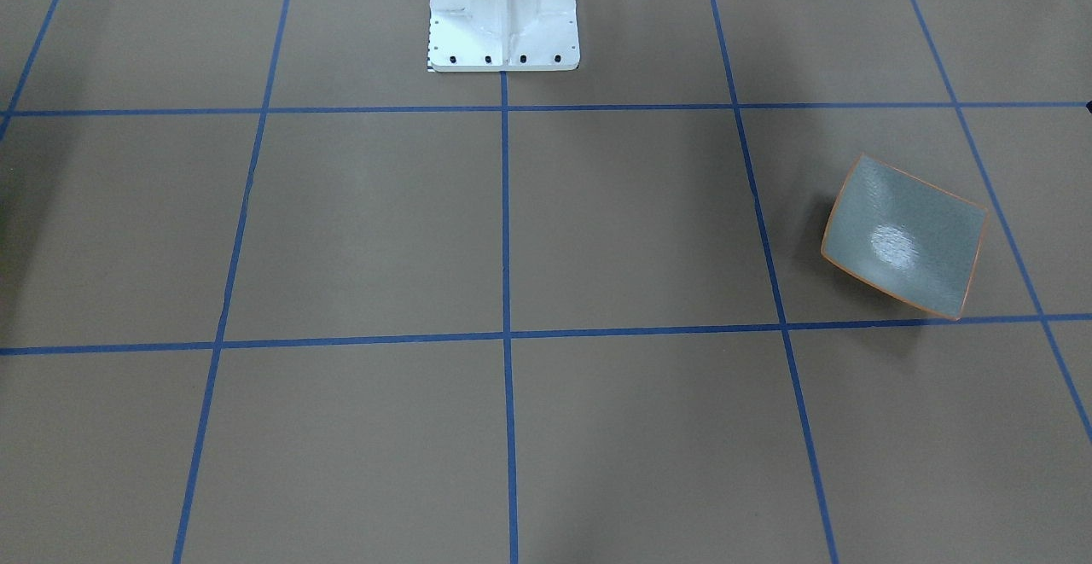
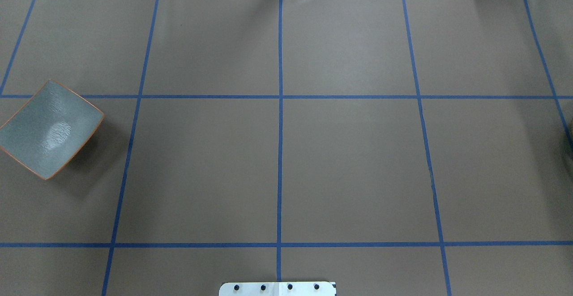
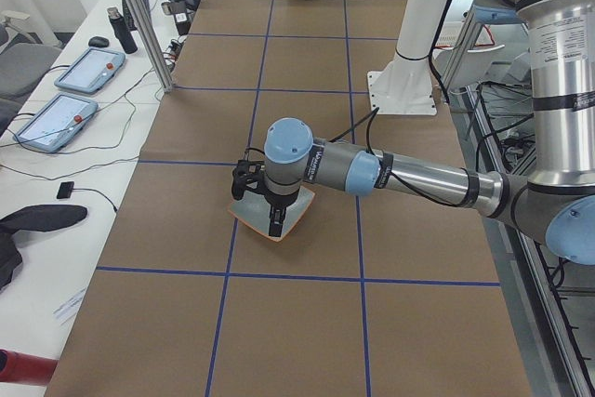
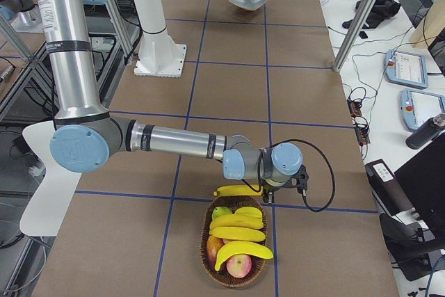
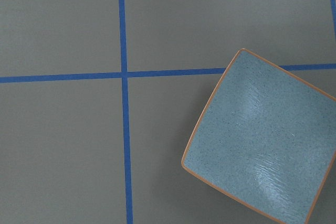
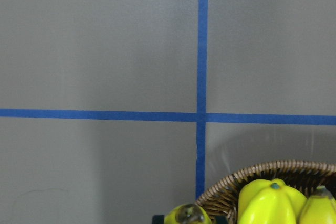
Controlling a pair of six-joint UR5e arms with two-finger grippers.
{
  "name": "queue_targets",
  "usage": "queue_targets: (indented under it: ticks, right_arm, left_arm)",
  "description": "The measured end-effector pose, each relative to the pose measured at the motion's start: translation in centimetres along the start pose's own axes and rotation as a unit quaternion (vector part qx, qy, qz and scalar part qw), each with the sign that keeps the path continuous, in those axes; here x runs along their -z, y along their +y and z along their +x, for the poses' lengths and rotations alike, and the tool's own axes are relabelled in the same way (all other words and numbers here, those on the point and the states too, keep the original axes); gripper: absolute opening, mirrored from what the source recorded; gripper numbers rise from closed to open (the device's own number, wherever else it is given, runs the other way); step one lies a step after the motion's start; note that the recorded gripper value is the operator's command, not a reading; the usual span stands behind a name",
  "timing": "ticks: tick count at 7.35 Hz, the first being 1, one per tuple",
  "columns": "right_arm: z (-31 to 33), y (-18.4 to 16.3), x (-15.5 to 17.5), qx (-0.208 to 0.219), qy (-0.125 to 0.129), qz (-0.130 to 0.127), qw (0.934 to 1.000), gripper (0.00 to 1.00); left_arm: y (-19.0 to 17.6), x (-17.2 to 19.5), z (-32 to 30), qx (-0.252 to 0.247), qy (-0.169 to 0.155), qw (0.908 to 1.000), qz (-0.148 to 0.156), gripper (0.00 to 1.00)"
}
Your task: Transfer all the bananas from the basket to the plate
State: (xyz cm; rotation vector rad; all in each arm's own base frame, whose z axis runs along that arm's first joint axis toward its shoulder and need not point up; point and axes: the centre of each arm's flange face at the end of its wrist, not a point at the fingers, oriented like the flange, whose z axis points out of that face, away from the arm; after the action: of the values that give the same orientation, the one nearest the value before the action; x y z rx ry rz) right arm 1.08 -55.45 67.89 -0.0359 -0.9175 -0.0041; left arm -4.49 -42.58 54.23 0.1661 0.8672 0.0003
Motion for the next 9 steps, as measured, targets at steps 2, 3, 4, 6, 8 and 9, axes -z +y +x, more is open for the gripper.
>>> queue_targets:
  ticks: [2,3,4,6,8,9]
  right_arm:
    - [-2.3,-1.3,1.3,-0.023,-0.046,-0.003,0.9987,0.00]
    - [-4.1,-1.9,2.2,-0.043,-0.067,-0.001,0.9968,0.00]
    - [-6.6,-2.4,3.4,-0.068,-0.085,0.003,0.9940,0.00]
    - [-13.4,-3.8,5.4,-0.103,-0.112,0.001,0.9884,0.00]
    - [-22.4,-4.8,5.8,-0.115,-0.127,-0.015,0.9851,0.00]
    - [-27.1,-4.8,5.7,-0.113,-0.132,-0.025,0.9844,0.00]
  left_arm:
    - [-0.5,0.0,0.2,-0.001,0.000,1.0000,0.001,1.00]
    - [-1.0,0.1,0.5,0.008,0.001,1.0000,0.003,1.00]
    - [-1.9,0.3,1.3,0.023,0.008,0.9997,0.006,1.00]
    - [-4.4,0.6,4.7,0.054,0.040,0.9977,0.006,1.00]
    - [-7.2,0.4,10.6,0.060,0.076,0.9953,-0.002,1.00]
    - [-8.4,0.2,13.8,0.058,0.090,0.9942,-0.004,1.00]
